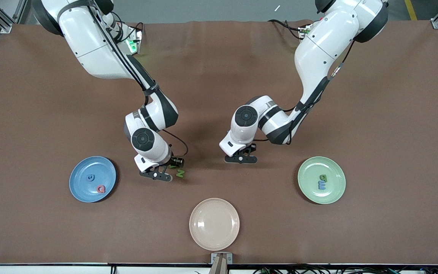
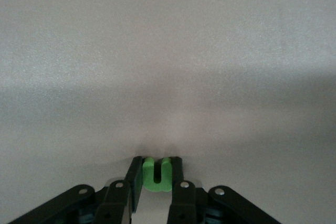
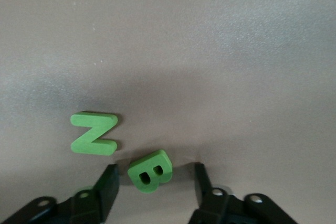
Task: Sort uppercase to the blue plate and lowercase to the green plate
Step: 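Grasp the green B with the right gripper while the left gripper grasps u, then place the B on the blue plate while the left gripper places u on green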
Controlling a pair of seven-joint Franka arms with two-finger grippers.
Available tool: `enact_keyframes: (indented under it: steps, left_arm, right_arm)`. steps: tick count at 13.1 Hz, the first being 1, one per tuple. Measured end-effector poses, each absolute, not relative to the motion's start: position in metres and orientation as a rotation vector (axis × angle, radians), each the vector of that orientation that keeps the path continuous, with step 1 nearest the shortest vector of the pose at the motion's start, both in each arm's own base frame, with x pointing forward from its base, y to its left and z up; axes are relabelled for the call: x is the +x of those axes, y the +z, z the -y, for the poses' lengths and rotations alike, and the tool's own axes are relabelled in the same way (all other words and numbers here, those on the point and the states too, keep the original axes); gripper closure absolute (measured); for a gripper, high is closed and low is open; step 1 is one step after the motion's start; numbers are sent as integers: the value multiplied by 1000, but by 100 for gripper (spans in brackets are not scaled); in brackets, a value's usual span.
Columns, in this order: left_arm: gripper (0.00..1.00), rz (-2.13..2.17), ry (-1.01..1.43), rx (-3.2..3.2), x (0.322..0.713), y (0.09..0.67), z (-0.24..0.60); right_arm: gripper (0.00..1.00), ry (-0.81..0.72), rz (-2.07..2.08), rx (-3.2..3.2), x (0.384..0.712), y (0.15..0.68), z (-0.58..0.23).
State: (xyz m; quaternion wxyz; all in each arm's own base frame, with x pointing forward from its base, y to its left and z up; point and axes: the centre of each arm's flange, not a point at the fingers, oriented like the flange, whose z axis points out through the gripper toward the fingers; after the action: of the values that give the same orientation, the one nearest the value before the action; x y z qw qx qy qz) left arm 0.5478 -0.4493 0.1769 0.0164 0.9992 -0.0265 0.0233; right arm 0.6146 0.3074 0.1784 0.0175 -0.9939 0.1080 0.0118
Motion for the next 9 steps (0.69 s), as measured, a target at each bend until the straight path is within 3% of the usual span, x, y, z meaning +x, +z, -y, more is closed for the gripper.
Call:
enact_keyframes:
  steps: [2, 9]
  left_arm:
    - [74, 53, 80, 3108, 557, 179, 440]
    - [74, -148, 175, 3121, 654, 231, 303]
  right_arm:
    - [64, 34, -342, -3088, 615, 180, -307]
    - [64, 12, -380, -3093, 636, 194, -280]
